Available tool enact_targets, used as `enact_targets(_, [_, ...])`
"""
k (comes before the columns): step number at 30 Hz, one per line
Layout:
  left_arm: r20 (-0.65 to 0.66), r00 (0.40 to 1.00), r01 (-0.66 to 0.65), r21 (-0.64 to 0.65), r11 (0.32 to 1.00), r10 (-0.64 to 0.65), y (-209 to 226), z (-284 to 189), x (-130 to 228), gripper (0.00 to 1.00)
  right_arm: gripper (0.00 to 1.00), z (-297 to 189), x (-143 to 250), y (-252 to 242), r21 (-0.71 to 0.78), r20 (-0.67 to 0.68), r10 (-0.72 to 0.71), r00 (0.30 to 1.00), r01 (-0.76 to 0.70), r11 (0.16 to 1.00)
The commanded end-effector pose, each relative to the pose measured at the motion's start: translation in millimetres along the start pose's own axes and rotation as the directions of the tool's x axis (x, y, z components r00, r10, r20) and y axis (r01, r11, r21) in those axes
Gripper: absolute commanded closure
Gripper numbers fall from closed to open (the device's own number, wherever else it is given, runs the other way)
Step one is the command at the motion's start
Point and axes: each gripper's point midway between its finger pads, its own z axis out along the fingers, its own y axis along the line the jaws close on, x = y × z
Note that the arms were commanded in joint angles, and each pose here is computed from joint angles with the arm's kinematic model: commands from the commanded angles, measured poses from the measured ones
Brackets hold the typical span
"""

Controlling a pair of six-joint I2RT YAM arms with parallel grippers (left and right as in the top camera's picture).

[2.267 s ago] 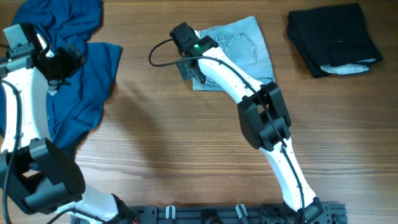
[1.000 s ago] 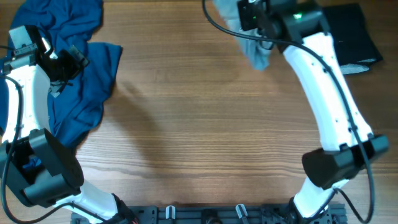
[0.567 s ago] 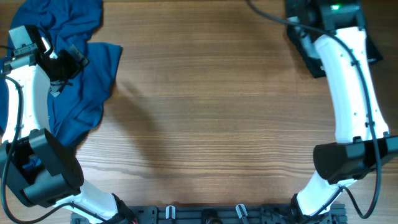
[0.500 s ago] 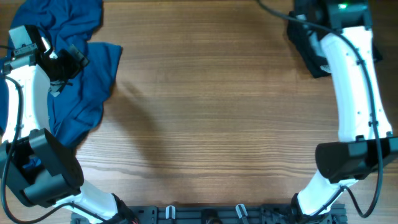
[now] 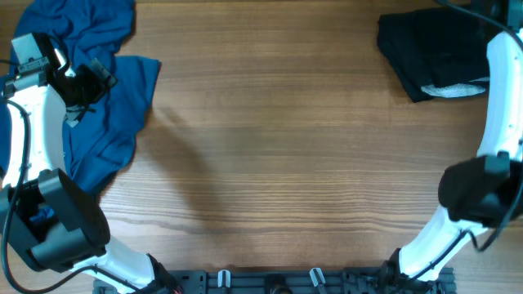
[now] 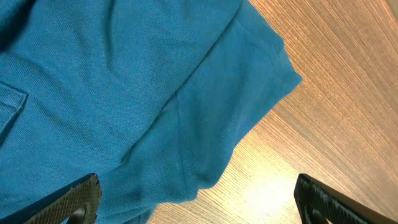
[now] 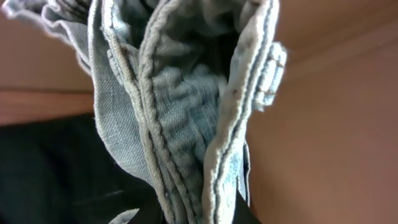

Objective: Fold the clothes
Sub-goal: 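Place the folded shorts onto the black garment stack and release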

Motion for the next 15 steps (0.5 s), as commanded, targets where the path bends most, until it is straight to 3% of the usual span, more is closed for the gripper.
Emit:
enact_targets(1, [0.008, 1.0, 0.006, -0.002, 1.0, -0.006, -1, 2, -3, 0.0, 0.96, 29, 0, 19, -0.05, 0.03, -0.109, 0.994, 0.11, 0.993])
enact_targets(10, [0.018, 1.0, 0.004, 0.003, 1.0, -0.004, -2, 2, -6, 0.0, 0.96, 85, 48, 69, -0.138, -0.088, -0.165, 0.982, 0.152, 0.979])
enact_targets(15, [0.025, 1.0, 0.003, 0.006, 1.0, -0.003, -3, 2, -8, 0.0, 0.96, 73, 65, 115, -0.37, -0.092, -0.195, 0.977, 0.148, 0.917])
